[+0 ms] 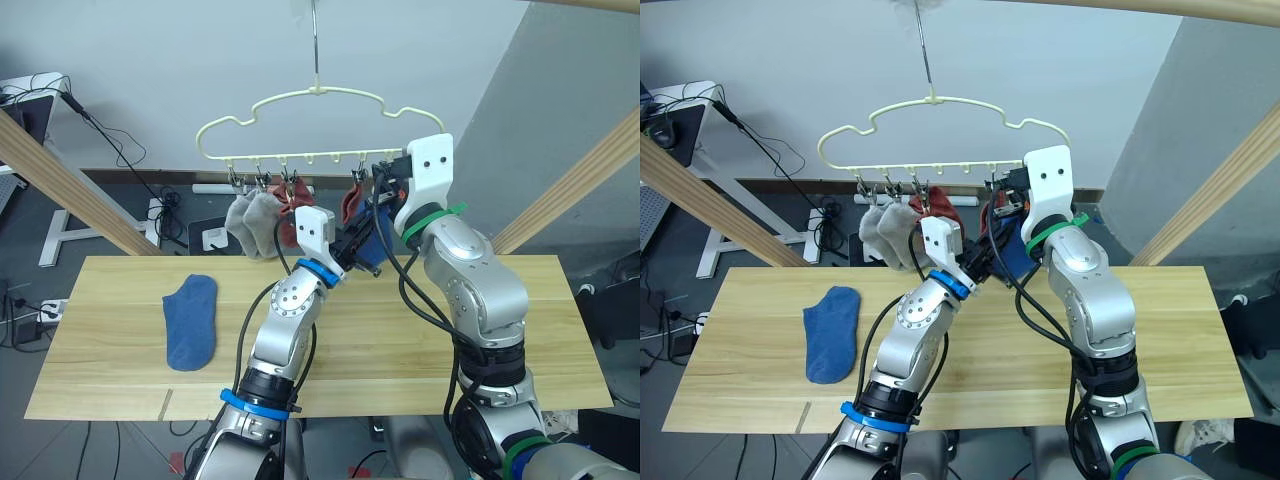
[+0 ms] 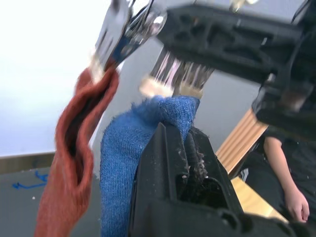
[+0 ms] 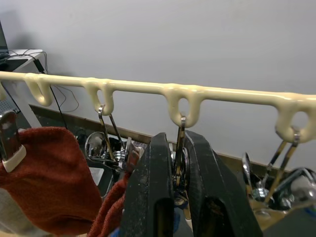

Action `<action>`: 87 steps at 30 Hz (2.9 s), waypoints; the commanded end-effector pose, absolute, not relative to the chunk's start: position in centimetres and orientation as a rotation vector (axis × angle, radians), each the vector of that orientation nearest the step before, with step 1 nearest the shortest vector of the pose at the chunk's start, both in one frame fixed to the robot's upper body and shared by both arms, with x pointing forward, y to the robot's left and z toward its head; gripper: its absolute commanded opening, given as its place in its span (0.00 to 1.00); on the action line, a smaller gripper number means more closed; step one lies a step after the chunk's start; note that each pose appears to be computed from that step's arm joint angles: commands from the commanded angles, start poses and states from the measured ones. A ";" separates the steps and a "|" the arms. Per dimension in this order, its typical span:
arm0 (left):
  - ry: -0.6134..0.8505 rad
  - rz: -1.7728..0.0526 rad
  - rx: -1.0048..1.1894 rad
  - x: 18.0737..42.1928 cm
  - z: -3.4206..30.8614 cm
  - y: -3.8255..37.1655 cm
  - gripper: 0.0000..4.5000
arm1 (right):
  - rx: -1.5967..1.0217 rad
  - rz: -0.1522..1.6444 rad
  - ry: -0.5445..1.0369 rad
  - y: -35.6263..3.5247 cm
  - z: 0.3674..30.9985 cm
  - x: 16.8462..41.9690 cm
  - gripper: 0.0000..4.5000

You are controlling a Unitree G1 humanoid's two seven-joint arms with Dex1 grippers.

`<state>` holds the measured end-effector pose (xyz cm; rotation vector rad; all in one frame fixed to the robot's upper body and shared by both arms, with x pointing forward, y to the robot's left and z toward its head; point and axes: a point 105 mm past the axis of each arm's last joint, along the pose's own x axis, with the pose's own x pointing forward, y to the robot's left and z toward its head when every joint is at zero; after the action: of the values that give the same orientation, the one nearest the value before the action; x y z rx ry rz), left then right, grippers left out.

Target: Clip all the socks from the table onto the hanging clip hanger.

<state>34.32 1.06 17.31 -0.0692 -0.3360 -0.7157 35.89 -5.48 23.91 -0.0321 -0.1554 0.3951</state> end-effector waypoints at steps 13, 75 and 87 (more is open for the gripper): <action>-0.423 -0.732 -0.078 33.7 19.4 0.5 0.00 | 0.027 0.392 -0.198 -5.8 25.1 35.0 0.58; -0.425 -1.073 0.150 29.0 21.4 4.2 0.43 | -0.060 0.190 -0.243 -9.9 24.9 35.7 0.63; -0.429 -1.067 0.153 29.1 21.5 4.2 0.43 | -0.007 0.268 -0.271 -7.4 25.9 36.3 0.63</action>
<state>29.86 4.42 20.17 0.1480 -0.3670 -1.0515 36.75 -7.87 24.39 -0.0185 -0.2071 0.2470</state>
